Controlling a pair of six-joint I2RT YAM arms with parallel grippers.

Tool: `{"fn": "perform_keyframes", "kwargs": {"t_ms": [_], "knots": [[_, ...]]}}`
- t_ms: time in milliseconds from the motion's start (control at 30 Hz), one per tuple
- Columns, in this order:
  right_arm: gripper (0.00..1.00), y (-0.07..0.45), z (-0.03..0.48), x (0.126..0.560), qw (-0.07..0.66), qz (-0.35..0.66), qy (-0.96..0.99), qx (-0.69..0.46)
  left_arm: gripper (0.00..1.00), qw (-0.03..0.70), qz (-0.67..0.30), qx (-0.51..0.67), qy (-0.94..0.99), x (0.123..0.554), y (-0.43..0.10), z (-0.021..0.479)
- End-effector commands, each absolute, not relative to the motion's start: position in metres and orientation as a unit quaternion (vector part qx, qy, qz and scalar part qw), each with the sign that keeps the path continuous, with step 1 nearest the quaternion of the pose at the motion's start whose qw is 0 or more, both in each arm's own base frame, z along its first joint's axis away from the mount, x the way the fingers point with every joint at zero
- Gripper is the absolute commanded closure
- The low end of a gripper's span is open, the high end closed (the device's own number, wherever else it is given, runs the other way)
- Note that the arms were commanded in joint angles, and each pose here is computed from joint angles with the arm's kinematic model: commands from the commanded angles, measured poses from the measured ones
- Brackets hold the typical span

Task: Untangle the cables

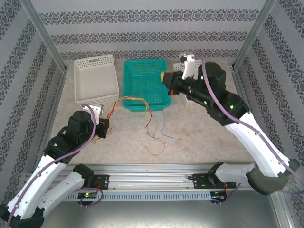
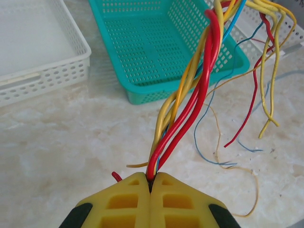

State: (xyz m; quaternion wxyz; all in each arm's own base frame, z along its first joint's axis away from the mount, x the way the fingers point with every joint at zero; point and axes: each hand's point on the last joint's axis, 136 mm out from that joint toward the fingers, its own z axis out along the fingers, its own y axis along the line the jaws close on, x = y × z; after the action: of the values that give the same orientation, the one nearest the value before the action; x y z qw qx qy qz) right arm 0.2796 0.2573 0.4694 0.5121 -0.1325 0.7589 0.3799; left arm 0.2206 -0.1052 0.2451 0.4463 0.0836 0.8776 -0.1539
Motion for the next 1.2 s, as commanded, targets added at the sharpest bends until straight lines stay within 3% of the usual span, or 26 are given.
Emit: {"fn": "perform_keyframes", "kwargs": {"t_ms": [0, 267, 500, 933, 1167], "knots": [[1.00, 0.270, 0.493, 0.281, 0.516, 0.371, 0.752, -0.174, 1.00, 0.431, -0.150, 0.110, 0.883, 0.214, -0.108, 0.234], [1.00, 0.324, 0.558, 0.302, 0.526, 0.398, 0.715, -0.229, 1.00, 0.424, -0.148, 0.116, 0.886, 0.214, -0.110, 0.228], [1.00, 0.365, 0.575, 0.340, 0.519, 0.491, 0.662, -0.227, 1.00, 0.400, -0.163, 0.147, 0.890, 0.210, -0.125, 0.218], [1.00, 0.442, 0.506, 0.408, 0.434, 0.605, 0.621, -0.246, 1.00, 0.396, -0.176, 0.167, 0.886, 0.205, -0.135, 0.218], [1.00, 0.474, 0.421, 0.451, 0.381, 0.604, 0.662, -0.225, 1.00, 0.394, -0.181, 0.170, 0.885, 0.204, -0.137, 0.218]]}}
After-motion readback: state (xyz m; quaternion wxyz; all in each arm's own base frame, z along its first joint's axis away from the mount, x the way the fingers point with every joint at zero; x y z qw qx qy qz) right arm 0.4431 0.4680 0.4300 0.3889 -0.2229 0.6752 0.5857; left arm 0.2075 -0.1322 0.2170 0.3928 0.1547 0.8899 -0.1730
